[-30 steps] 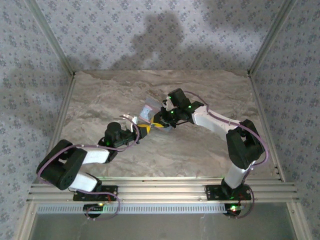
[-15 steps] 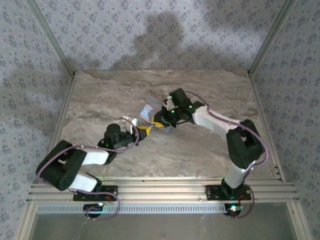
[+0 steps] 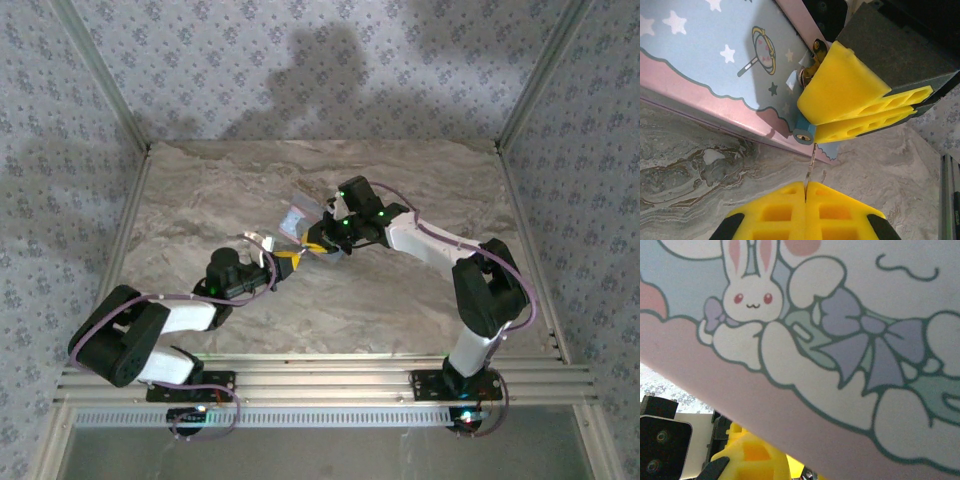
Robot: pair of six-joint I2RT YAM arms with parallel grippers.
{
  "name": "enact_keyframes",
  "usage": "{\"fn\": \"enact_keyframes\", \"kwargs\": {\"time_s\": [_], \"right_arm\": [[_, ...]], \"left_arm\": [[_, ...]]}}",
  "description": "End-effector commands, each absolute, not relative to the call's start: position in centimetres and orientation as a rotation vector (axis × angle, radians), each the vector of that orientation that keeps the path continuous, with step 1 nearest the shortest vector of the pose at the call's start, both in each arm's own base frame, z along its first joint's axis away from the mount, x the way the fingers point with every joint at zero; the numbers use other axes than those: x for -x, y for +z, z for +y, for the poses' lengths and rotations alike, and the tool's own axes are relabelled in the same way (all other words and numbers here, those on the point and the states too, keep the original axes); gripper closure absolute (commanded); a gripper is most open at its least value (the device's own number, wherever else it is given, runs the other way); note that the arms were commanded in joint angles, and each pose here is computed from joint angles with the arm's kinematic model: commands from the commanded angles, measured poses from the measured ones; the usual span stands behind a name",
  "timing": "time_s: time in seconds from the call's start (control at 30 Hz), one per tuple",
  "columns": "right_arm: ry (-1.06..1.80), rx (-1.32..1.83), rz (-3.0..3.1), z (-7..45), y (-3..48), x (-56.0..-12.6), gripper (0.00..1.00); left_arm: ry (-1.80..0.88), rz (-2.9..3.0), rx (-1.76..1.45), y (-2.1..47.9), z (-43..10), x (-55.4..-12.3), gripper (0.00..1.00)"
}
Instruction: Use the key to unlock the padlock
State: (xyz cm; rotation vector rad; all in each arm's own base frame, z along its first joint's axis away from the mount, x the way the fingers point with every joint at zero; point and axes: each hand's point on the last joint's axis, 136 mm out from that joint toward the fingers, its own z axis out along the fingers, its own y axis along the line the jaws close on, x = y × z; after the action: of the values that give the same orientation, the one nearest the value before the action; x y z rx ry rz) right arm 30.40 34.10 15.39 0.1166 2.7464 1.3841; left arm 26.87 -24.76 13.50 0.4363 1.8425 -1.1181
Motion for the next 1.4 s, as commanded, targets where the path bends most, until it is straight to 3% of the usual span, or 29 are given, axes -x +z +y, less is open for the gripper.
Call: {"fn": "enact_keyframes", "kwargs": {"time_s": [0.0, 1.37], "right_arm": [[1.443, -0.082, 2.694, 34.5, 17.0, -30.5, 1.00], [1.443, -0.071, 2.707, 35.0, 16.5, -30.4, 1.00]], "left_arm": [[-1.108, 1.815, -0.439, 14.2, -24.9, -27.6, 1.00], [-1.135, 1.777, -0.430, 15.2, -24.9, -28.0, 1.00]]}}
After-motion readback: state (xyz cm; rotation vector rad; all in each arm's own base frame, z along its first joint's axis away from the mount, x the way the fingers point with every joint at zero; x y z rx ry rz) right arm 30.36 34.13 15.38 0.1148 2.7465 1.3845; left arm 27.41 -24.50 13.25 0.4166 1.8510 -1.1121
